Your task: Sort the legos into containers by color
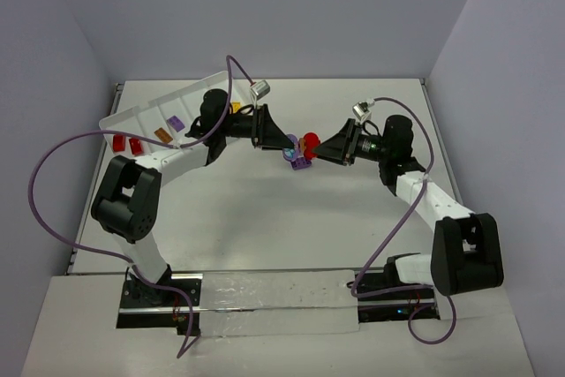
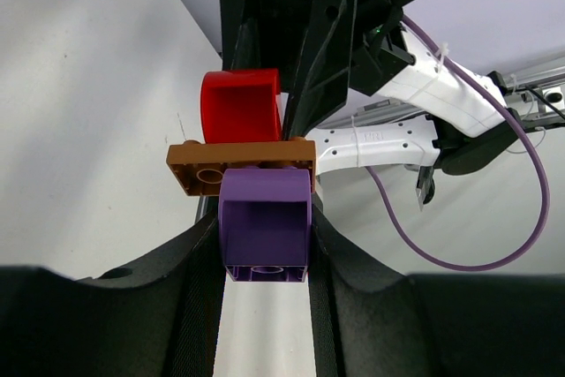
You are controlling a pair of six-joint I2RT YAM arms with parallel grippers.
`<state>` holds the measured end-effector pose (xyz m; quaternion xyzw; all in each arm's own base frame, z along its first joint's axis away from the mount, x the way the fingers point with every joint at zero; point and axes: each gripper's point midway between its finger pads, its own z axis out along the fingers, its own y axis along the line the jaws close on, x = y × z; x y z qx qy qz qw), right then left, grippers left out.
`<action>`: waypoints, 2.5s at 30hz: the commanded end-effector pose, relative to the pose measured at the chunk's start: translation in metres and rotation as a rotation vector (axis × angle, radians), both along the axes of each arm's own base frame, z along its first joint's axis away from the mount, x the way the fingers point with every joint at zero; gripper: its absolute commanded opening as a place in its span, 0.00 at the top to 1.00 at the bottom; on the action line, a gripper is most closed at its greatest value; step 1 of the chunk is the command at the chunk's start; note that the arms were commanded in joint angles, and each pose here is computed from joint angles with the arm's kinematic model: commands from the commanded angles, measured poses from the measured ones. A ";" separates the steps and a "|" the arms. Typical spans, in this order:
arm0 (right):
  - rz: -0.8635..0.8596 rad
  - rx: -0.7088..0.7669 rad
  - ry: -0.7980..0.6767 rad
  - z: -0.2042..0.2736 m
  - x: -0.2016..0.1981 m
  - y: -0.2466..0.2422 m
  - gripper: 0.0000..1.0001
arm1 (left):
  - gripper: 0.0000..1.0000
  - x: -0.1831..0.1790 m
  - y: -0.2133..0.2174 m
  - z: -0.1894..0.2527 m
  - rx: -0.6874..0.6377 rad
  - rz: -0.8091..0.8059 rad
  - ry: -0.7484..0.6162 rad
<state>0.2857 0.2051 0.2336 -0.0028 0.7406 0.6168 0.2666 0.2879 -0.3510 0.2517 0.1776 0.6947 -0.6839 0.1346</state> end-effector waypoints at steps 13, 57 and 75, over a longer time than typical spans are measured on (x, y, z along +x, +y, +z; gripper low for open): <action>-0.262 -0.301 0.058 -0.045 0.018 -0.034 1.00 | 1.00 0.010 0.010 -0.020 0.112 0.050 -0.052; -0.503 -0.735 0.282 -0.114 0.011 -0.105 0.85 | 0.32 0.225 0.362 -0.144 1.054 1.223 0.249; -0.546 -0.809 0.367 -0.144 0.007 -0.118 0.31 | 0.11 0.162 0.127 -0.092 1.009 0.719 -0.205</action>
